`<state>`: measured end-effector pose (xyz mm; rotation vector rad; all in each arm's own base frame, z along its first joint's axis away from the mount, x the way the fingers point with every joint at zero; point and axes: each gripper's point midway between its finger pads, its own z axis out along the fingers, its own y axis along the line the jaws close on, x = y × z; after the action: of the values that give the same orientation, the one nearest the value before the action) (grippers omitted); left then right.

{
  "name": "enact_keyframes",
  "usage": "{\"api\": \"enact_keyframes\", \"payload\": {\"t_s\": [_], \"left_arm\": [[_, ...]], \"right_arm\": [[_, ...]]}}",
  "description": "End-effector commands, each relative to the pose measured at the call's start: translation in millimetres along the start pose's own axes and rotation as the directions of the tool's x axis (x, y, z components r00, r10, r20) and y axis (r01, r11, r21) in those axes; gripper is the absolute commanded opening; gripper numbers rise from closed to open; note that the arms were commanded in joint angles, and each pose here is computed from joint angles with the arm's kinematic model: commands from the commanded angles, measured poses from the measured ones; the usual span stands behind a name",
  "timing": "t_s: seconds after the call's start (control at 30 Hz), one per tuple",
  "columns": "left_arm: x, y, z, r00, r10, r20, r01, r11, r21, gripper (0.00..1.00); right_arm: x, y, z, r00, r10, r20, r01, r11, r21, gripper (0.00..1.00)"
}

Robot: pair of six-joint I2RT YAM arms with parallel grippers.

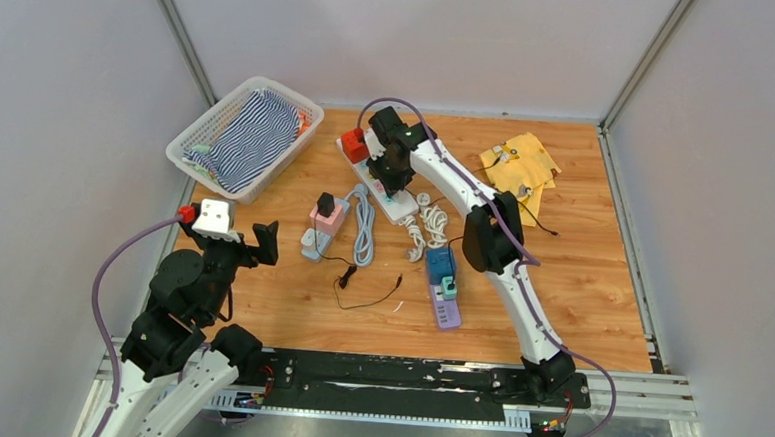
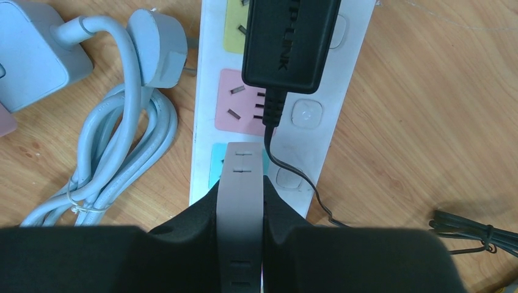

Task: Insert the plug
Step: Insert the plug into the socket.

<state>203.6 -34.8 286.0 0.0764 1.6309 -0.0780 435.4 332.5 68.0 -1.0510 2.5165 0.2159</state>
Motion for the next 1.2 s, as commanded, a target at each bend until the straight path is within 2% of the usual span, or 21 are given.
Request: {"api": "enact_keyframes", "payload": {"t_s": [0.0, 0.77, 1.17], "left_arm": [[0, 5, 0, 1.000, 0.001, 0.010, 0.000, 1.000, -0.024, 1.00], [3, 4, 3, 1.000, 0.007, -0.005, -0.008, 1.000, -0.025, 1.00], [2, 4, 2, 1.000, 0.006, -0.003, -0.007, 1.000, -0.024, 1.00]], "right_arm": [[46, -13, 42, 0.989, 0.033, -0.143, -0.034, 0.999, -0.008, 0.00], [39, -33, 19, 0.997, 0.018, -0.079, -0.018, 1.000, 0.011, 0.00], [42, -8, 26, 0.999, -0.006, -0.051, 0.006, 1.000, 0.004, 0.00]]}}
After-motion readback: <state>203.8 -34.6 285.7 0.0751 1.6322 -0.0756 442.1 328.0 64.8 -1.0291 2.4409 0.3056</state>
